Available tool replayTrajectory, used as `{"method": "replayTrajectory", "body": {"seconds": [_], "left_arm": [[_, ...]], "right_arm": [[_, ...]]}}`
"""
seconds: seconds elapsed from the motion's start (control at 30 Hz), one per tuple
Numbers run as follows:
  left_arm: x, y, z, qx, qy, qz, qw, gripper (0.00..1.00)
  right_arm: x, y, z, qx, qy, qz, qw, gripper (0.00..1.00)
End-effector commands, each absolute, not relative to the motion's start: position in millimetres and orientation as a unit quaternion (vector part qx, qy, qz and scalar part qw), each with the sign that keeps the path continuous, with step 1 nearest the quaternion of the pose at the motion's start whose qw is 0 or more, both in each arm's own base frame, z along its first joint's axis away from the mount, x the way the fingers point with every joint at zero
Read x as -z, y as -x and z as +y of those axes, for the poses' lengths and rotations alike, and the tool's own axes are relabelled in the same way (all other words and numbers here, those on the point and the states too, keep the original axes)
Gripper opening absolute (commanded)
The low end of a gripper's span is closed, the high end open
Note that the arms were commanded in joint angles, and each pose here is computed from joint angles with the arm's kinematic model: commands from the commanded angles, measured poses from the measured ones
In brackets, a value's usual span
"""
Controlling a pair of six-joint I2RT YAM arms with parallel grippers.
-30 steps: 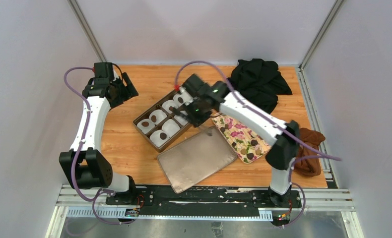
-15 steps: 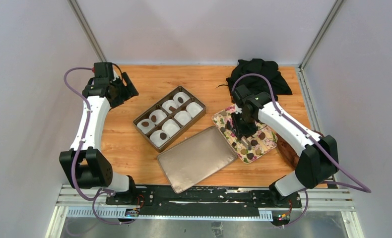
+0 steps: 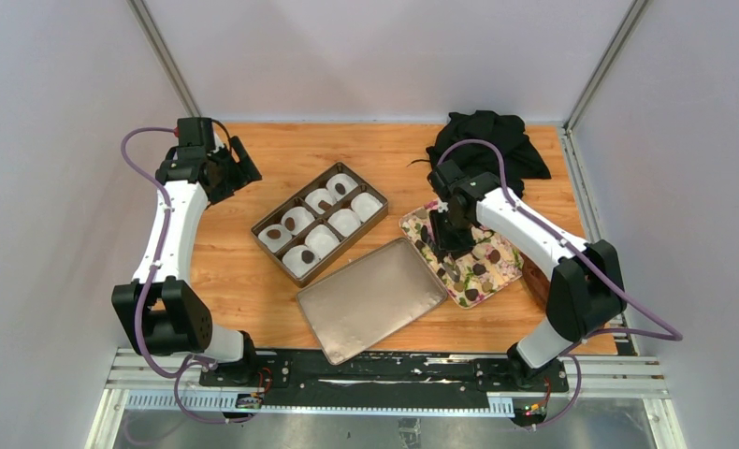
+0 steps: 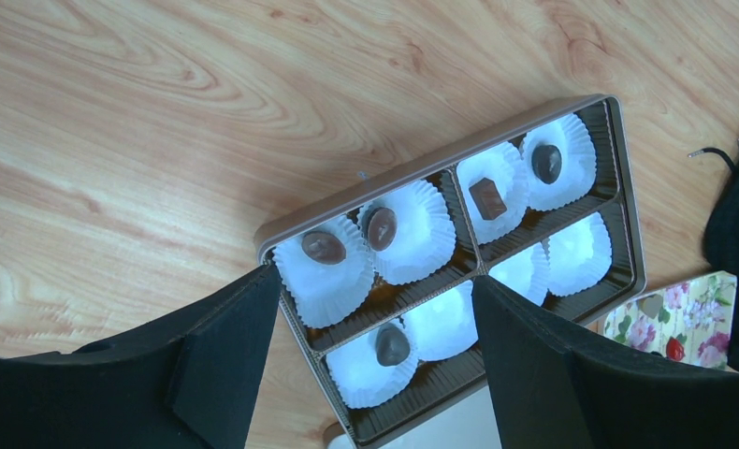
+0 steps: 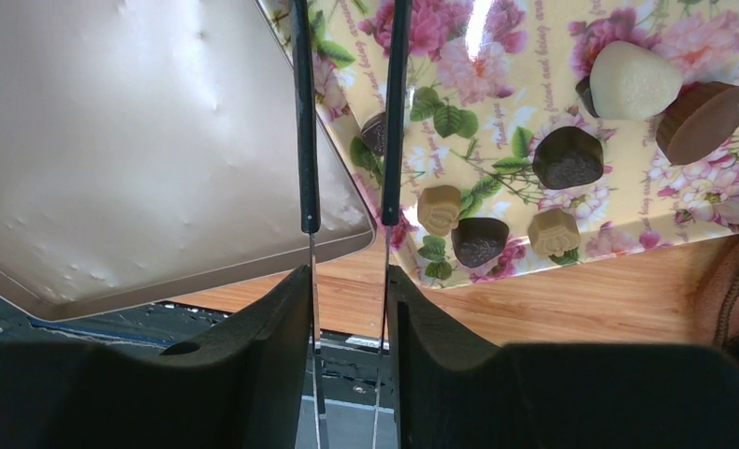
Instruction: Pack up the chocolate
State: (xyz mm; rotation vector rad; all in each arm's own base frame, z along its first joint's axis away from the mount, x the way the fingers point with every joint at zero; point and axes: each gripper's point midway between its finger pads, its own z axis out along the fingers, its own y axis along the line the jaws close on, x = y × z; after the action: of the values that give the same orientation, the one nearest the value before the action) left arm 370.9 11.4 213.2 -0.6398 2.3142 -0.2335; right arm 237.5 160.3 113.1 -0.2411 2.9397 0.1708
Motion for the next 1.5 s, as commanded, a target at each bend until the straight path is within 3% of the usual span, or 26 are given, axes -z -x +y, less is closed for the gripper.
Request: {"method": "replayTrajectory", "body": {"seconds": [0.0,0.2,0.33,0.57,0.77,1.03,1.33,1.47], "left_arm": [[-216.9,-371.1,13.0,0.091,0.245,0.893,0.367,0.80],[-214.9,-370.6,13.0,0.090,0.245,0.894,0.365,0.80],[-214.6,-371.4,12.9,0.090,0.245,0.894,0.365,0.80],[-216.5,-372.7,13.6,0.089,0.244,0.893,0.368,0.80],[-217.8,-373.8,14.7,0.087,0.244,0.892,0.370,0.80],[-221.1,-369.0,18.0,0.077,0.242,0.893,0.372,0.80],[-221.2,-364.7,21.0,0.069,0.241,0.894,0.371,0.80],[-220.4,-364.7,21.6,0.068,0.241,0.895,0.370,0.80]], "right_arm": [[-110.7,-238.8,158.6,-0.052,0.065,0.992,0.090,0.36],[-118.1,-238.0,155.2,-0.048,0.062,0.992,0.097,0.20],[-130.8,-239.0,153.4,-0.047,0.067,0.991,0.107,0.15],[-175.9,-255.9,172.6,-0.067,0.102,0.979,0.165,0.15],[-204.7,-259.9,263.4,-0.131,0.248,0.938,0.203,0.15],[-178.4,-243.2,358.3,-0.155,0.367,0.902,0.167,0.15],[-145.1,-238.9,375.8,-0.148,0.378,0.904,0.138,0.17],[-137.3,-236.9,374.9,-0.144,0.377,0.906,0.128,0.23]]}}
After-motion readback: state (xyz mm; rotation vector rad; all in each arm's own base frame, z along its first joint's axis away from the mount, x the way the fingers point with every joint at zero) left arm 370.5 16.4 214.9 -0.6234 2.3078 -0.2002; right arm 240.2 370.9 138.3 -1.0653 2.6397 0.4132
